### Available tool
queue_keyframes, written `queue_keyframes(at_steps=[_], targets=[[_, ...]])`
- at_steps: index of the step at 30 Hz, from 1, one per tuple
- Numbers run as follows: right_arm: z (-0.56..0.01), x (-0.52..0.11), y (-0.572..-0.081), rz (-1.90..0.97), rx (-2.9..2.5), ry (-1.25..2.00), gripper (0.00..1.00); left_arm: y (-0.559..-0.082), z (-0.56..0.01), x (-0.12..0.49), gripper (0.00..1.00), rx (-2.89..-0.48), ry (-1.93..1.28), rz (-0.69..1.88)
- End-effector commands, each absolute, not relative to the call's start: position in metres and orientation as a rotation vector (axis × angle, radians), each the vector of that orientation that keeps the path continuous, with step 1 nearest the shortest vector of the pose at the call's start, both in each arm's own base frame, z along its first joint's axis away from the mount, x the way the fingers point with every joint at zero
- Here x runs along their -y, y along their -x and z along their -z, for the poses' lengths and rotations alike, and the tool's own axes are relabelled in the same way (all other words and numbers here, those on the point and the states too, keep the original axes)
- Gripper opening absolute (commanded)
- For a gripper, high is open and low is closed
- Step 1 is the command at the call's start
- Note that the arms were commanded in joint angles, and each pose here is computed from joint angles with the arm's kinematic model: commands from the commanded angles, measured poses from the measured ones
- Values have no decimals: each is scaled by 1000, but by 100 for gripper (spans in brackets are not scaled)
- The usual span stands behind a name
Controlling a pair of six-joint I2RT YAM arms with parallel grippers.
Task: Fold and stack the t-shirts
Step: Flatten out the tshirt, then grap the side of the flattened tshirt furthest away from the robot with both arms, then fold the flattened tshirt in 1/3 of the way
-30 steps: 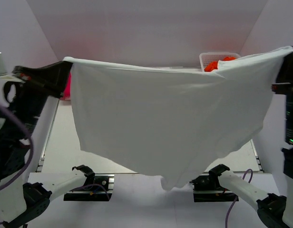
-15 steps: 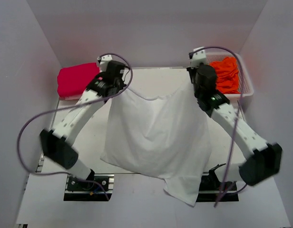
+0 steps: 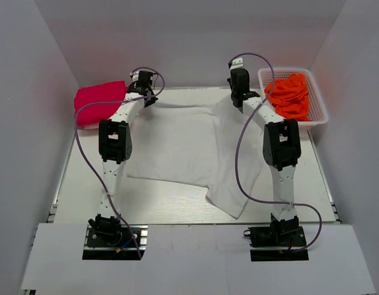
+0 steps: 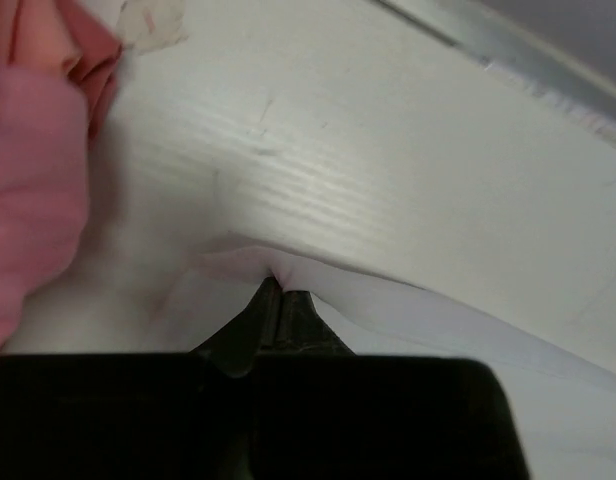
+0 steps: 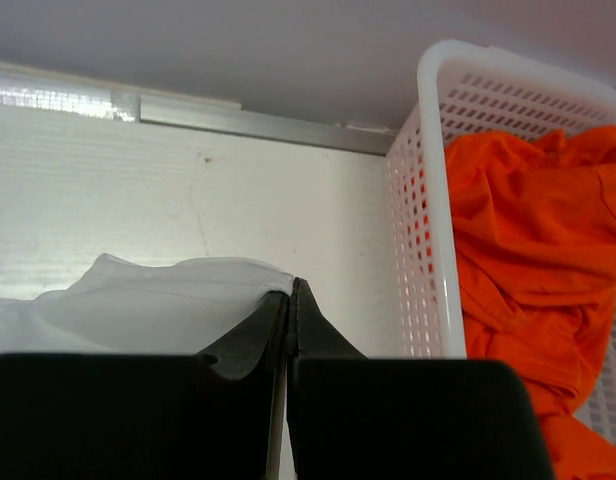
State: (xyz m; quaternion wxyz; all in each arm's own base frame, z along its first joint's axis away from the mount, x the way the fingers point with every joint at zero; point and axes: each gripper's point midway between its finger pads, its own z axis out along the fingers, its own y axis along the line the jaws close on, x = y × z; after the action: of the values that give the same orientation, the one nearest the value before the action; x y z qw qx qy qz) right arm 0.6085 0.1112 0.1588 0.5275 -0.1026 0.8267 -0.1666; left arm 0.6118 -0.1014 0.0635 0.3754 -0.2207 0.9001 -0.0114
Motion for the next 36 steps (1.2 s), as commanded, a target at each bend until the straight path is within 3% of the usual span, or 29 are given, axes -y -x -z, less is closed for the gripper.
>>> queue_keyframes(at_steps=[1, 4, 9, 11, 12, 14, 15, 16, 17, 19, 20, 22, 25, 36], targets=[[-202, -117, -640, 361, -1828, 195, 0, -655, -127, 109, 0, -2114, 471, 219], [-199, -117, -655, 375, -1810, 168, 0, -664, -131, 107, 0, -2084, 452, 298], [-205, -110, -640, 404, -1825, 169, 0, -667, -145, 111, 0, -2058, 394, 355], [-194, -111, -623, 382, -1863, 202, 0, -659, -149, 110, 0, -2072, 382, 343], [-216, -109, -608, 371, -1843, 196, 0, -655, -150, 109, 0, -2078, 383, 341], [-201, -107, -591, 358, -1878, 222, 0, -640, -136, 104, 0, -2121, 386, 310], [-184, -98, -579, 375, -1916, 228, 0, -636, -155, 103, 0, -2082, 371, 316], [-216, -102, -567, 341, -1862, 200, 0, -632, -156, 101, 0, -2080, 376, 307], [-183, -97, -549, 356, -1931, 227, 0, -623, -140, 96, 0, -2112, 381, 274], [-207, -95, -530, 319, -1899, 207, 0, -614, -154, 95, 0, -2096, 369, 273], [-178, -95, -513, 326, -1963, 249, 0, -608, -147, 89, 0, -2104, 385, 242], [-192, -98, -495, 283, -1947, 245, 0, -606, -146, 84, 0, -2099, 374, 208], [-158, -102, -459, 279, -2031, 296, 0, -604, -152, 78, 0, -2090, 353, 159], [-105, -121, -385, 141, -2173, 320, 0, -601, -149, 57, 0, -2116, 321, 63]])
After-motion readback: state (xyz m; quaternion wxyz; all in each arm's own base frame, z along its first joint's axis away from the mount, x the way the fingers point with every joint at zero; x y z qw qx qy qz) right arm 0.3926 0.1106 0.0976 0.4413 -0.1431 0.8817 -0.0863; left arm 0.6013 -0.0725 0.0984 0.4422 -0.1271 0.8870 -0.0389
